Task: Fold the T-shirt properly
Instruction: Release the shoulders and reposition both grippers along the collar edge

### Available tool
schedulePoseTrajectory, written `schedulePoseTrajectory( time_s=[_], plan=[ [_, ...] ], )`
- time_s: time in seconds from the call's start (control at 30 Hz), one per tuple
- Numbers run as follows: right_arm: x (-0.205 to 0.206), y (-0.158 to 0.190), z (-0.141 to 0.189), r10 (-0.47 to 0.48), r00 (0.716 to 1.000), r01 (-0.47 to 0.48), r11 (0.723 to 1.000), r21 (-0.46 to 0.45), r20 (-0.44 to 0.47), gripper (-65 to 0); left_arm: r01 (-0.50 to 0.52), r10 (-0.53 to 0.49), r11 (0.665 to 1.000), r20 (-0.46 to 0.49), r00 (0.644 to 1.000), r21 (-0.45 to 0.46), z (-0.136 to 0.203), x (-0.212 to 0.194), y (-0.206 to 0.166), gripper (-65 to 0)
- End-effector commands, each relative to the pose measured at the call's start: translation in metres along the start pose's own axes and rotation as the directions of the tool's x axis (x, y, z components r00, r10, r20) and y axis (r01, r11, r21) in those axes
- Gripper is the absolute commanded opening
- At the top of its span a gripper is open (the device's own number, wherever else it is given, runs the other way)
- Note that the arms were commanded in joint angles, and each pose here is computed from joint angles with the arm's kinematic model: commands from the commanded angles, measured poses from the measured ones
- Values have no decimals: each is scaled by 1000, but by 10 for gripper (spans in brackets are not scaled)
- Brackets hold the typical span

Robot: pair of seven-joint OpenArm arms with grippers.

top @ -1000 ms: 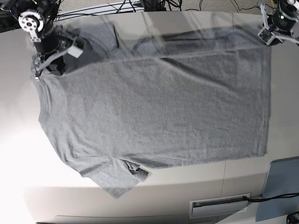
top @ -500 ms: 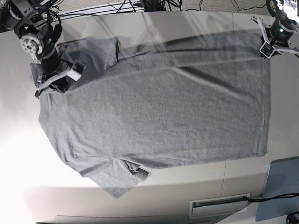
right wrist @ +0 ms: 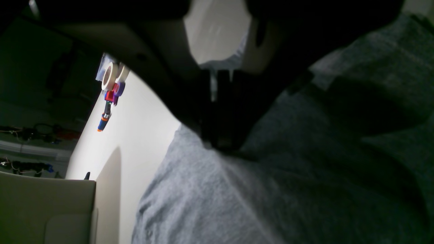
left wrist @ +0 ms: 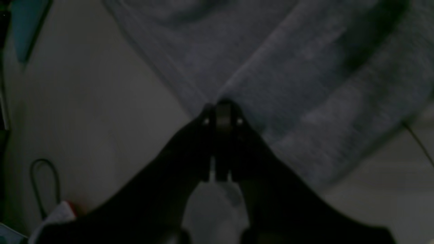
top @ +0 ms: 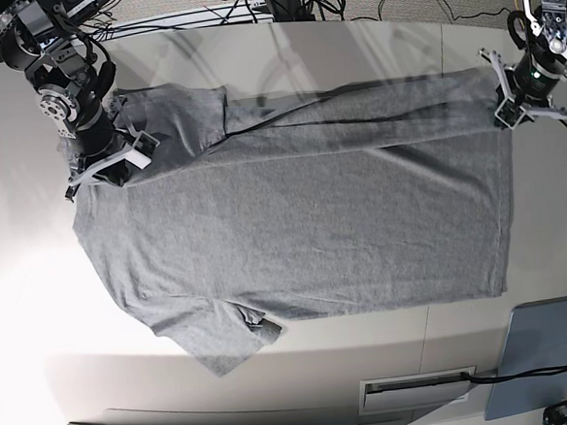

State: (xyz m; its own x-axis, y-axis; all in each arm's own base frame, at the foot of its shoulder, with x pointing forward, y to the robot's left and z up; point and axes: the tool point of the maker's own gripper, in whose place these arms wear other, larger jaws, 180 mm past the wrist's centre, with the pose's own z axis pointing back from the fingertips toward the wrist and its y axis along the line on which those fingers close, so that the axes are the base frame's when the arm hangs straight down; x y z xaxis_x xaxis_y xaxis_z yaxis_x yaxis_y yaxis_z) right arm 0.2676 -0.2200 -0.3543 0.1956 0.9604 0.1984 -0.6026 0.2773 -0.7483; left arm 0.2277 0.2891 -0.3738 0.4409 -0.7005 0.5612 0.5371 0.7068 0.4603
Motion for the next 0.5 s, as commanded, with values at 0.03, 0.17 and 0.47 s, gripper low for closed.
schedulePoseTrajectory(
  time_s=[0.03, 0.17, 0.47],
  plan=[
    [2, -15, 1, 8, 1000, -8, 999, -41, 14, -650, 16, -17, 999, 36, 999, 35, 1, 12, 15, -650],
    [2, -15, 1, 9, 1000, -8, 999, -42, 14, -650, 17, -19, 999, 44, 999, 44, 0, 15, 19, -650],
    [2, -14, 1, 2, 1000, -2, 999, -41, 11, -650, 18, -26, 996, 84, 996, 92, -4, 32, 38, -650]
  ],
)
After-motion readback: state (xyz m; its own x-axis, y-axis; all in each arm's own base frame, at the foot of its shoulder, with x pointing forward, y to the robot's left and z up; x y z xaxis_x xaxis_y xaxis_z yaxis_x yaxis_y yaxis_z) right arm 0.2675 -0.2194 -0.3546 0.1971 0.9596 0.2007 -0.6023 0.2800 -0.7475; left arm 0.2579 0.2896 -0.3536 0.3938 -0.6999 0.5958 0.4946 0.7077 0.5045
